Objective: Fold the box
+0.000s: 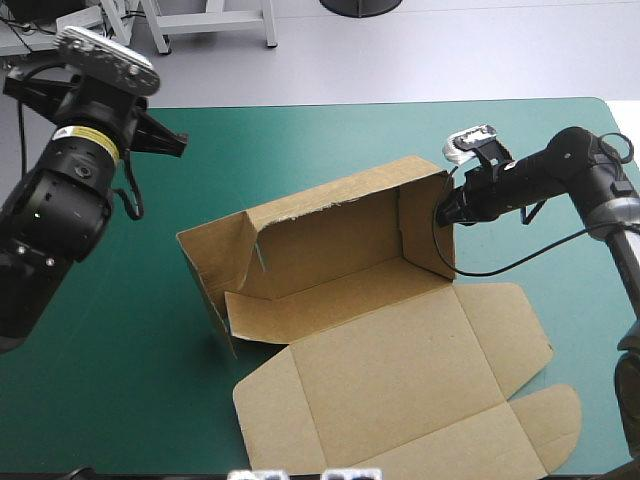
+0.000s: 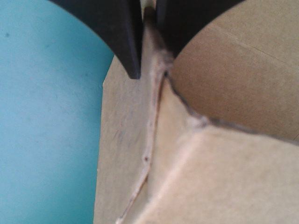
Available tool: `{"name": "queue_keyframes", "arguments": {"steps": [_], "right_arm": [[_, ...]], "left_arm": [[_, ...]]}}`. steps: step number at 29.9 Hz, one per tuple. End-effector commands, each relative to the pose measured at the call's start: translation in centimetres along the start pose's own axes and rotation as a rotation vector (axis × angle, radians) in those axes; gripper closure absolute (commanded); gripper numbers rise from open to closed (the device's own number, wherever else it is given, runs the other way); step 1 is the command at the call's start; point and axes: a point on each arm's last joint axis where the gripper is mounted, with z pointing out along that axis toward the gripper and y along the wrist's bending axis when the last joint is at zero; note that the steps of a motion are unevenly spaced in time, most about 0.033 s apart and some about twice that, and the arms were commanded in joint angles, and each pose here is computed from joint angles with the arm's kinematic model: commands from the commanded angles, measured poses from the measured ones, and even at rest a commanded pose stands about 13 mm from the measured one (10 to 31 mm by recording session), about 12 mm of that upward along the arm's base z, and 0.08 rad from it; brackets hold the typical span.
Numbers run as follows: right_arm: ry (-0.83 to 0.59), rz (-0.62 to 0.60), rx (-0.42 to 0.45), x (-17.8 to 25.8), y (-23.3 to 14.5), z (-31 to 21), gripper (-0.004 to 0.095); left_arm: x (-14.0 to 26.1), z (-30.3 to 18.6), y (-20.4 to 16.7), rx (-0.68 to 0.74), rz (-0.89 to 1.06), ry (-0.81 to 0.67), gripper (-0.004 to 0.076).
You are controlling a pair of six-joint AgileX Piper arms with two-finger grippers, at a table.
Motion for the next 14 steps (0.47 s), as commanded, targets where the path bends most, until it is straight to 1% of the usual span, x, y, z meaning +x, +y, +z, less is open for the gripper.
{"name": "queue_keyframes", "arguments": {"steps": [1, 4, 7, 11, 14], "right_arm": [[0.032, 0.027, 0.01, 0.2, 1.8, -2.6, 0.0906], [0.092, 0.047, 0.054, 0.6, 1.1, -2.4, 0.0906], [0.091, 0.052, 0.069, 0.4, 0.4, -1.6, 0.0907], [0.107, 0.073, 0.068, -0.1, -1.3, 0.4, 0.0907], [0.121, 0.083, 0.063, -0.9, -2.7, 2.0, 0.0907]], "left_arm": [[1.1, 0.9, 3.8, -0.083, -0.13, 0.014, 0.0566], [3.5, 2.6, 5.7, -0.103, -0.231, 0.089, 0.0577], [6.2, 4.3, 6.4, -0.067, -0.274, 0.195, 0.0578], [9.9, 6.7, 6.1, 0.026, -0.341, 0.321, 0.0578], [11.9, 8.1, 5.4, 0.089, -0.385, 0.382, 0.0578]]}}
